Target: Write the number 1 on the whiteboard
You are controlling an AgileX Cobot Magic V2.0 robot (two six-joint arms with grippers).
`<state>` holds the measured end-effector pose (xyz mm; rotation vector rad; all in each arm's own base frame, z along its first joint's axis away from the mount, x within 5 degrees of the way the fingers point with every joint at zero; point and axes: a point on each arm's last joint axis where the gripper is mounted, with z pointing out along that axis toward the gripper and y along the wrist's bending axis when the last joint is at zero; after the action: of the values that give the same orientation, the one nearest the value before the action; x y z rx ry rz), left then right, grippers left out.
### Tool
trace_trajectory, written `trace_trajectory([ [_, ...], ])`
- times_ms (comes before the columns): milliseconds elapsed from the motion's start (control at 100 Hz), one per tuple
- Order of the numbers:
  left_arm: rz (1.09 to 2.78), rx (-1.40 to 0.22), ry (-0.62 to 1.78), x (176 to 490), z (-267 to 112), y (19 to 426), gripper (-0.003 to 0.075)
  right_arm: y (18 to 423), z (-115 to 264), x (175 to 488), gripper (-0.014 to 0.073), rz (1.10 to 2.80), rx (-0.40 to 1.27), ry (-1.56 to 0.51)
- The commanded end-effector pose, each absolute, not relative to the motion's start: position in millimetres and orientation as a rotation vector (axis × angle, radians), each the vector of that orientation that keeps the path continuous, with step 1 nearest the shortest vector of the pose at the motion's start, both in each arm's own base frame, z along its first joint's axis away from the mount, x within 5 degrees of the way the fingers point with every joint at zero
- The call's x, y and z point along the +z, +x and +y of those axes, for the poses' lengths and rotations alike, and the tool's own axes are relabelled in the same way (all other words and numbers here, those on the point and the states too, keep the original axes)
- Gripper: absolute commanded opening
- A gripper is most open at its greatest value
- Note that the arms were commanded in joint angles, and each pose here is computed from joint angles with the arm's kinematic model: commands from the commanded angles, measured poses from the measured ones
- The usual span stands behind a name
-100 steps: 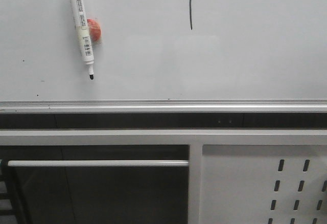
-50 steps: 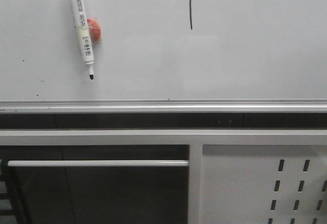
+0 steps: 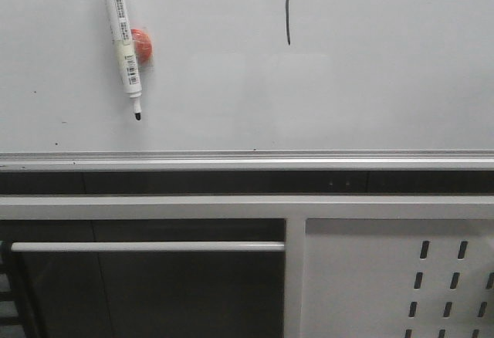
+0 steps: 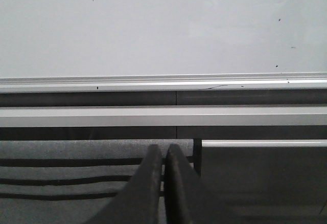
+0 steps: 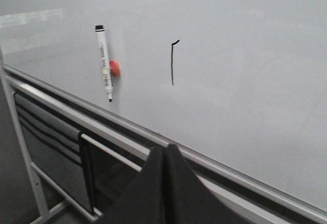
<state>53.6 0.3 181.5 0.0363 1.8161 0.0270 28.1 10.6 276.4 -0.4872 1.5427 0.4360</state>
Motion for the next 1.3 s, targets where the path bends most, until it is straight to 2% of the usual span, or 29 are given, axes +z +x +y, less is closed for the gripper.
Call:
trace_trajectory([
  [0, 1.753, 0.009, 0.016, 181, 0, 54, -0.0018, 28, 11, 280, -0.0071, 1.436, 0.395, -0.421],
  [240, 1.753, 0.009, 0.016, 181, 0, 54, -0.0018, 43, 13, 244, -0.0071, 1.463, 0.302, -0.193],
  [460, 1.753, 0.009, 0.016, 181, 0, 54, -0.0018, 54, 4, 206, -0.0071, 1.526, 0.108, -0.013],
  [620, 1.753, 0.009, 0.016, 181, 0, 54, -0.0018, 56, -4, 198, -0.0071, 1.538, 0.024, 0.122],
  [970, 1.753, 0.009, 0.016, 181, 0, 54, -0.0018, 56, -7, 193, -0.0071, 1.588, -0.179, 0.015],
  [1290, 1.753, 0.009, 0.016, 181, 0, 54, -0.0018, 54, -6, 178, -0.0071, 1.753, -0.124, 0.054],
])
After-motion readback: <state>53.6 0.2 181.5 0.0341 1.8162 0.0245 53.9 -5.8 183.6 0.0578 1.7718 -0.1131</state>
